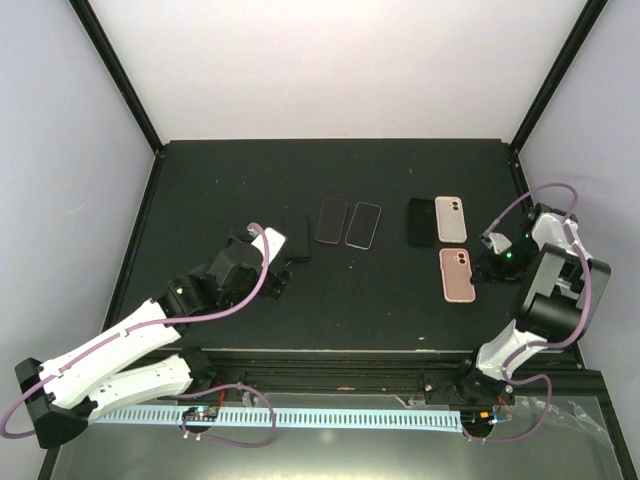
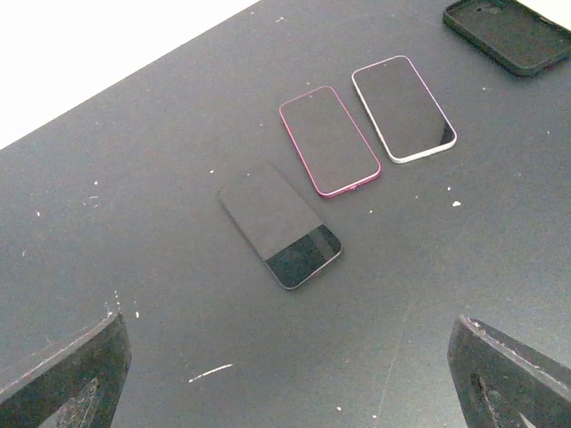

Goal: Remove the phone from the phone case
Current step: Place the phone case at the center of the board, then reset both arms

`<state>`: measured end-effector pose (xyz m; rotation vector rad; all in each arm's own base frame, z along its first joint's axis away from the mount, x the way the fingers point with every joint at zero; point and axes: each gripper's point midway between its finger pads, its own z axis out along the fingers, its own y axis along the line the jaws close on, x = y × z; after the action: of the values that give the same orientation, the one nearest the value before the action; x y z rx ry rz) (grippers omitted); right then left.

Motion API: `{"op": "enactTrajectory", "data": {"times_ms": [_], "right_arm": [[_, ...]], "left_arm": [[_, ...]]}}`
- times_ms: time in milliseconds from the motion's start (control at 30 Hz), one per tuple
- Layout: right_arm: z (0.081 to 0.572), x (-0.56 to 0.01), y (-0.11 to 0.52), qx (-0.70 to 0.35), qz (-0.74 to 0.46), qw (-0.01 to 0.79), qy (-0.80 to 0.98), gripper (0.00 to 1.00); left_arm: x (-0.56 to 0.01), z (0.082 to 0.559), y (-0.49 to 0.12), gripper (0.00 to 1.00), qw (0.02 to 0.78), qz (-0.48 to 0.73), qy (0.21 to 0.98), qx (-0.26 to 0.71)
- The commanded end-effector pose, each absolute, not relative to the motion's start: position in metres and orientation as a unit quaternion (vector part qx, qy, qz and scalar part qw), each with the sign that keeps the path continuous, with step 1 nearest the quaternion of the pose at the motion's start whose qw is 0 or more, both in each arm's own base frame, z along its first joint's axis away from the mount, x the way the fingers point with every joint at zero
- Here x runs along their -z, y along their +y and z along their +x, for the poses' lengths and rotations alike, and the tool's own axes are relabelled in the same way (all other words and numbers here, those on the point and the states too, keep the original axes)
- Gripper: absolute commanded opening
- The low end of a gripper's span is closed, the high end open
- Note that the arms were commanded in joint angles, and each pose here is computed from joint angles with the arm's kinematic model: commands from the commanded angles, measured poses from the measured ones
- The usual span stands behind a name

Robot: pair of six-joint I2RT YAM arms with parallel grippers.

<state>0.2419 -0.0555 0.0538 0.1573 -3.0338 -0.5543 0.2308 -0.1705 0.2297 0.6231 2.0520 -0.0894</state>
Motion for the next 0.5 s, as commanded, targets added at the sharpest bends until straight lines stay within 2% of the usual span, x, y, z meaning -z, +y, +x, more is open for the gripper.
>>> {"op": "enactTrajectory", "data": {"times_ms": [0,267,467], "right_arm": [[0.254,-0.080,-0.070,0.125,0.069,-0.035,-0.989,0.57],[0.272,-0.151,-0.038,0.131,0.130,-0.156,-0.970,0.57],[0.277,-0.197,0.025,0.104,0.220,-0.247,-0.938,0.57]], "left_arm": [[-0.228,0.234,-0.166,0.99,0.478,0.250,0.842,0.020],[-0.225,0.239,-0.168,0.99,0.481,0.238,0.844,0.016],[-0.224,0.249,-0.166,0.99,0.458,0.211,0.864,0.000]]}}
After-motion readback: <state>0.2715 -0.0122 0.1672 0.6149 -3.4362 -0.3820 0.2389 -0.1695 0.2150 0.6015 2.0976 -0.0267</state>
